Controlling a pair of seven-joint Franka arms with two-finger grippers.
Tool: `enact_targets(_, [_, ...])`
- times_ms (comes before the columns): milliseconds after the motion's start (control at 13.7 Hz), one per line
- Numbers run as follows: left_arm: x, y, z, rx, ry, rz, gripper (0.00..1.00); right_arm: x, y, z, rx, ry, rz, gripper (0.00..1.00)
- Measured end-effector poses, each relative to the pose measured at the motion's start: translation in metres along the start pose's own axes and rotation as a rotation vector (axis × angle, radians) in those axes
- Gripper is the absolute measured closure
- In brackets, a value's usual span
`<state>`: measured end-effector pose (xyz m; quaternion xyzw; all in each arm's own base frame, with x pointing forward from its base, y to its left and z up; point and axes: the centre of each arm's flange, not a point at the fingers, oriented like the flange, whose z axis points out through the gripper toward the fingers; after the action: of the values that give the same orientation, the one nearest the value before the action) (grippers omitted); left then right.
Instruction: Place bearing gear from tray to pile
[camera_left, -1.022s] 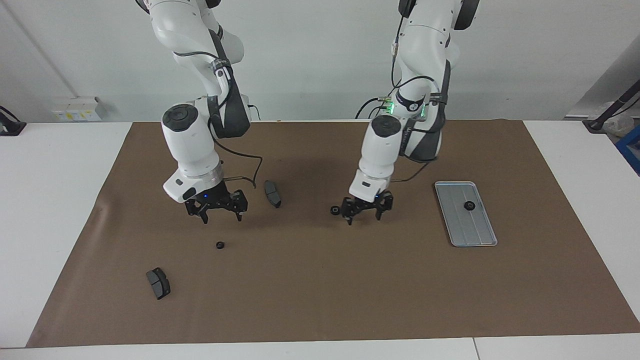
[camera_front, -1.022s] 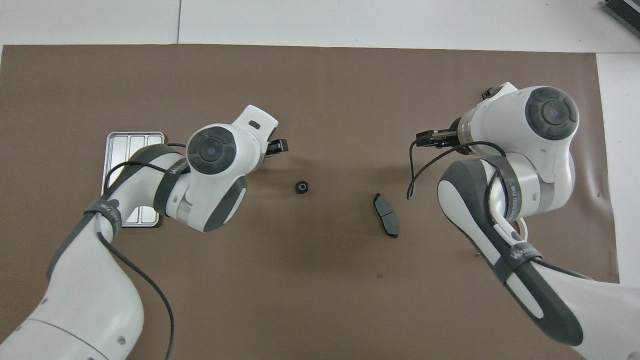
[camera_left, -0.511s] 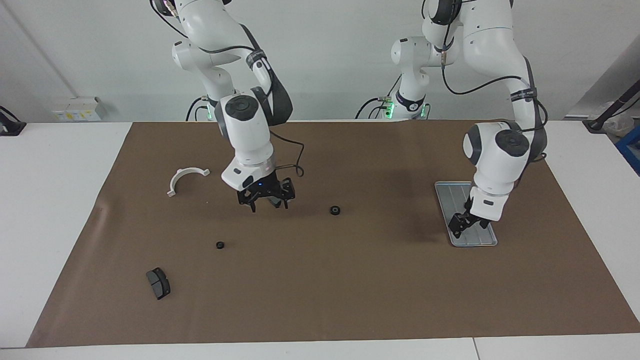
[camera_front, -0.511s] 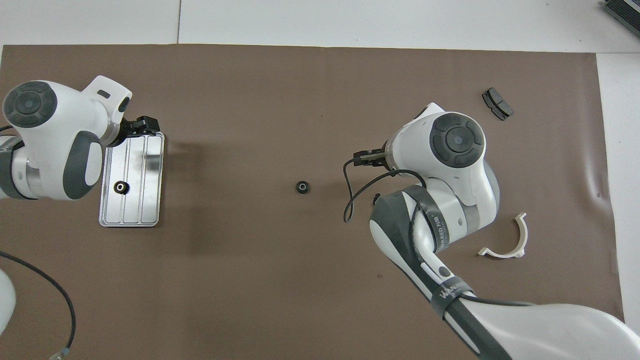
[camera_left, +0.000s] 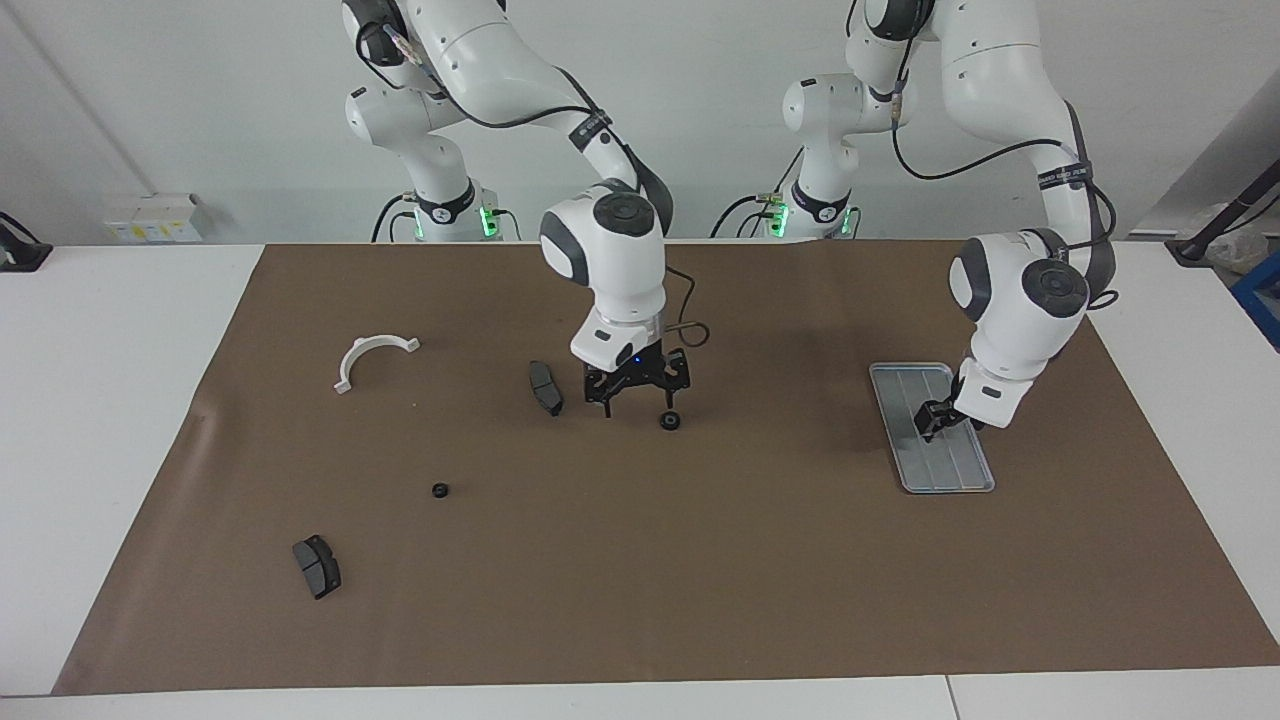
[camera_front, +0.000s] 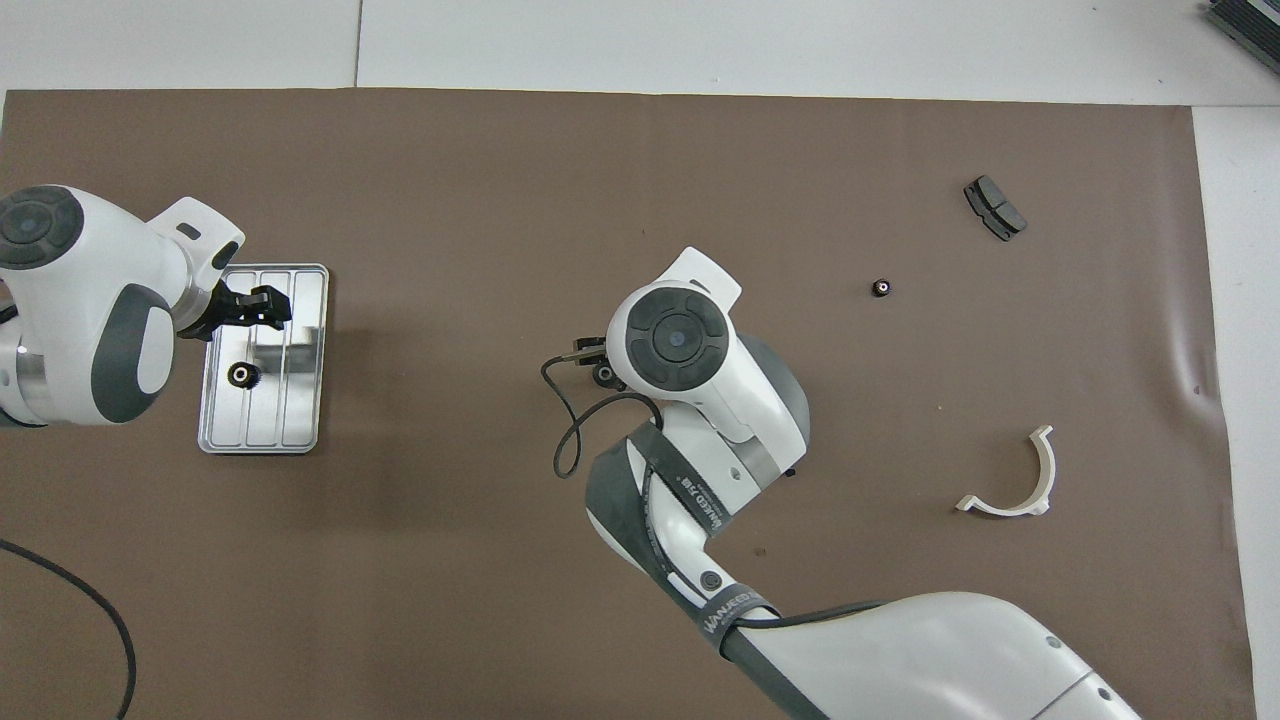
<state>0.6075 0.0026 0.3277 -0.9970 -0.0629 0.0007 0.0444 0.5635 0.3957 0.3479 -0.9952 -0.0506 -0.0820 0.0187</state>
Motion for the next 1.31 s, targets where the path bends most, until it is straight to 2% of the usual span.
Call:
enact_targets(73, [-0.007,-0.002,0.006,0.002,-0.016,-0.001,0.19,-0.002,-0.013,0.011,0.0,-0.006,0.001,0.0])
enact_targets(292, [-0.023,-0.019,0.02,0.002,-0.036,-0.023,0.23,-0.005,-0.03,0.034,-0.002,-0.021,-0.01,0.0])
enact_targets(438, [-0.031,-0.028,0.027,0.0,-0.039,-0.032,0.27,-0.007,-0.033,0.036,-0.002,-0.024,-0.012,0.07])
enact_targets(657, [-0.036,-0.027,0.032,-0.007,-0.02,-0.03,0.28,-0.01,-0.032,0.043,-0.008,-0.034,-0.008,0.12])
enact_targets(730, [-0.037,-0.027,0.033,-0.011,-0.008,-0.03,0.29,-0.012,-0.032,0.049,-0.007,-0.035,-0.009,0.18])
enact_targets(803, [-0.039,-0.026,0.034,-0.013,0.002,-0.03,0.3,-0.016,-0.031,0.055,-0.004,-0.034,-0.011,0.18])
enact_targets(876, [-0.04,-0.026,0.034,-0.015,0.011,-0.03,0.3,-0.019,-0.03,0.061,-0.001,-0.032,-0.012,0.23])
enact_targets(1095, [-0.042,-0.026,0.034,-0.024,0.025,-0.036,0.31,-0.02,-0.029,0.064,0.004,-0.026,-0.01,0.26])
enact_targets(1168, [-0.042,-0.025,0.034,-0.028,0.027,-0.039,0.36,-0.02,-0.029,0.063,0.004,-0.024,-0.007,0.35])
enact_targets(1241, [-0.042,-0.025,0.033,-0.031,0.028,-0.041,0.37,-0.02,-0.029,0.061,0.007,-0.021,-0.003,0.49])
enact_targets(1314, [-0.042,-0.025,0.033,-0.033,0.032,-0.041,0.42,-0.019,-0.03,0.06,0.007,-0.02,0.002,0.53])
